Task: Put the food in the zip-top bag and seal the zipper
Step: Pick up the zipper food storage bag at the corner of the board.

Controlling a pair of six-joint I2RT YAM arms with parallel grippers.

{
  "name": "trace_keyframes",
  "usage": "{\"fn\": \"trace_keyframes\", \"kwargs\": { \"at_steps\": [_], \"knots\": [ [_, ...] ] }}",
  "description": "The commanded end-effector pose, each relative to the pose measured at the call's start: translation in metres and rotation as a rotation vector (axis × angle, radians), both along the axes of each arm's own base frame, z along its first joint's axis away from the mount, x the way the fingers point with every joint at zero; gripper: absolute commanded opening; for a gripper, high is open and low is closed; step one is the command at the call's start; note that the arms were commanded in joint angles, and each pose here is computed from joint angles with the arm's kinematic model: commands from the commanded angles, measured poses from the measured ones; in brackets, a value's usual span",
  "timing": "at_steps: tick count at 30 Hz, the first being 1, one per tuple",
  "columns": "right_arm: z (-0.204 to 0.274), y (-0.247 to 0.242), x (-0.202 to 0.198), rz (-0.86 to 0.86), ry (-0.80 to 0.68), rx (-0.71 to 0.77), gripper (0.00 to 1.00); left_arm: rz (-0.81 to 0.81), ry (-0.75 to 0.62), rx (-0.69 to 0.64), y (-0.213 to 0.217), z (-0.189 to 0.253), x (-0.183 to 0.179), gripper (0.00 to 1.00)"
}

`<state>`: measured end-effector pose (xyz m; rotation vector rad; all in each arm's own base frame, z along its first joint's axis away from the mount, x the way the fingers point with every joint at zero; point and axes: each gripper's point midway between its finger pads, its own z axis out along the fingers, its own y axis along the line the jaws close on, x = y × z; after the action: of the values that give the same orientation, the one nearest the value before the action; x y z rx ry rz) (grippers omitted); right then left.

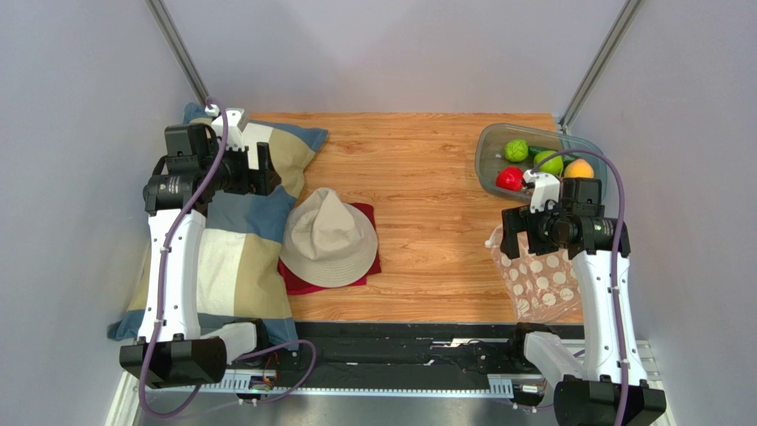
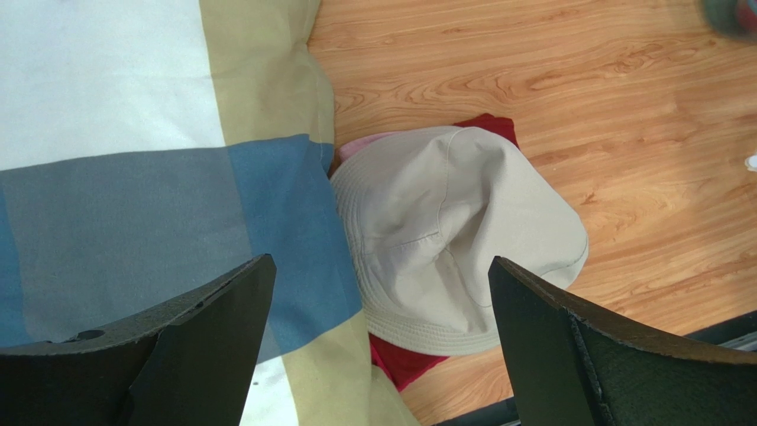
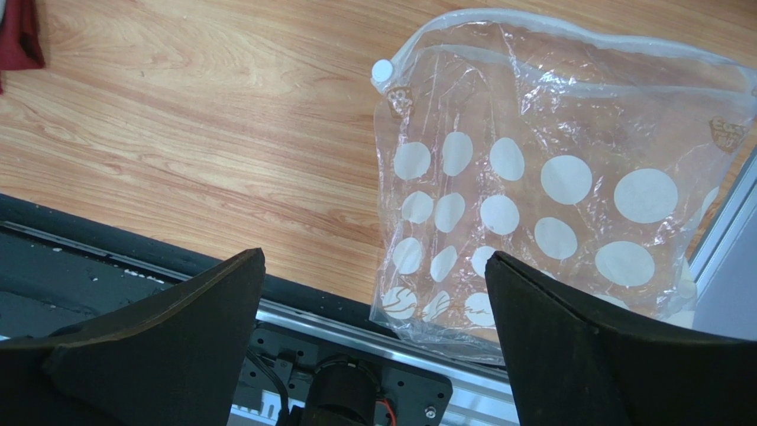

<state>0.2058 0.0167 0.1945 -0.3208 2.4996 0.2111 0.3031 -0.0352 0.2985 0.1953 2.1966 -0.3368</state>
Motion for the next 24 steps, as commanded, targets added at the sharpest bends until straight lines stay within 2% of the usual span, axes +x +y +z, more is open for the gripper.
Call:
{"fn": "trace_keyframes", "kwargs": {
  "at_steps": [1, 10, 17, 24],
  "knots": [
    [0.005, -0.018, 0.006, 0.029, 0.023, -0.085, 1.00, 0.006, -0.095, 0.006, 0.001, 0.024, 0.000, 0.99],
    [0.013, -0.074, 0.014, -0.024, 0.122, -0.058, 1.00, -0.065, -0.179, -0.020, -0.012, 0.041, -0.007, 0.99],
    [-0.010, -0.140, 0.019, -0.094, 0.240, -0.086, 1.00, -0.191, -0.201, -0.071, -0.032, 0.045, -0.010, 0.99],
    [-0.042, -0.157, 0.033, -0.072, 0.333, -0.008, 1.00, -0.250, -0.189, -0.127, -0.044, 0.043, -0.008, 0.99]
  ]
}}
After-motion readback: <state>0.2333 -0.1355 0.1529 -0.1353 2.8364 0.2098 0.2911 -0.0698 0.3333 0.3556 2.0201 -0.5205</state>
